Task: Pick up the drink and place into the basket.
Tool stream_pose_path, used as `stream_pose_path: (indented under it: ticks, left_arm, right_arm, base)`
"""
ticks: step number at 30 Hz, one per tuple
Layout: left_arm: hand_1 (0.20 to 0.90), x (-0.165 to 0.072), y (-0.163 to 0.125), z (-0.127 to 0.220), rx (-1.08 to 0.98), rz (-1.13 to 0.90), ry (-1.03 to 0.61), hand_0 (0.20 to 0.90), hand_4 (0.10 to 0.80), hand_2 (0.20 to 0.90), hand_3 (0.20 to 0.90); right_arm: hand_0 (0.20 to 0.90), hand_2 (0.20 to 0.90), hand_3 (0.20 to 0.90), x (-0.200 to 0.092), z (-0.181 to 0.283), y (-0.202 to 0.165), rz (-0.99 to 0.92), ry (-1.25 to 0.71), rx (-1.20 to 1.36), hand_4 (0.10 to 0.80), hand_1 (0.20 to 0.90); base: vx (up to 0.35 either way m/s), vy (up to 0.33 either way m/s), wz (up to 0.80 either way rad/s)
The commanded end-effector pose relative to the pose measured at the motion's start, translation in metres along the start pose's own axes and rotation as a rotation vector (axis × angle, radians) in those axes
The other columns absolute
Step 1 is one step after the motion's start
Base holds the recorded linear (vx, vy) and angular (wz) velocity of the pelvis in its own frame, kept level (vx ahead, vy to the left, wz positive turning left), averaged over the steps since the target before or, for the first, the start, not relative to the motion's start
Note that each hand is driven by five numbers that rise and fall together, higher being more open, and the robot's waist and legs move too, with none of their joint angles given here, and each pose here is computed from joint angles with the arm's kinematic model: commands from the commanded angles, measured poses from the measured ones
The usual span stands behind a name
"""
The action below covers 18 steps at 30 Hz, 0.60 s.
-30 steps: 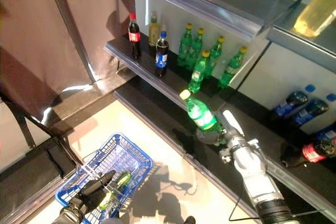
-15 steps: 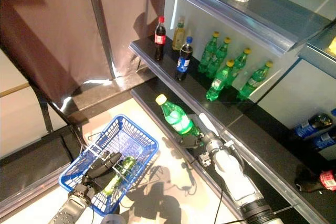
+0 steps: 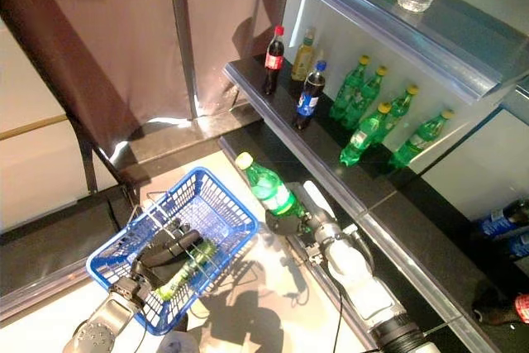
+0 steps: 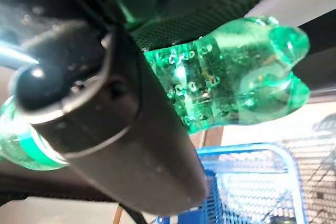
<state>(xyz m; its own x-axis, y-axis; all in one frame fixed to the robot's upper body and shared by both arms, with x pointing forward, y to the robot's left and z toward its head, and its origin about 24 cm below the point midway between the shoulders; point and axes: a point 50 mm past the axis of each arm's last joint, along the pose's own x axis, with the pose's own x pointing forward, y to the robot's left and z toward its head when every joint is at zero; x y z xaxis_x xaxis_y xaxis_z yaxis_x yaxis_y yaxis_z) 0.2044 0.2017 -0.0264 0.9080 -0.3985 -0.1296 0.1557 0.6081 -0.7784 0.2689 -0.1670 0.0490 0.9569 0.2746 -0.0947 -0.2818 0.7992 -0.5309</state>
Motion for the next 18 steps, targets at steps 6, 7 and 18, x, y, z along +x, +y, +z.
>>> stream_pose_path:
  ticks: [6, 7, 18]
  left_arm:
    - [0.300, 0.043, -0.132, 0.053, 0.048, -0.735, -0.226, 0.300, 0.100, 0.300, 0.200]
    - [0.300, 0.043, -0.134, 0.053, 0.046, -0.741, -0.224, 0.300, 0.100, 0.300, 0.200]
    - [0.300, 0.038, -0.164, 0.048, 0.044, -0.912, -0.181, 0.300, 0.100, 0.300, 0.200]
  right_arm:
    - [0.300, 0.300, 0.200, 0.013, 0.116, -0.030, -0.108, -0.594, 0.170, 0.100, 0.300]
    - [0.300, 0.300, 0.200, 0.013, 0.116, -0.029, -0.103, -0.597, 0.203, 0.100, 0.300]
    - [0.300, 0.300, 0.200, 0.017, 0.119, -0.004, 0.025, -0.613, 0.592, 0.100, 0.300]
  base:
    - [0.004, -0.001, 0.10]
    - [0.000, 0.000, 0.00]
    - [-0.002, 0.007, 0.05]
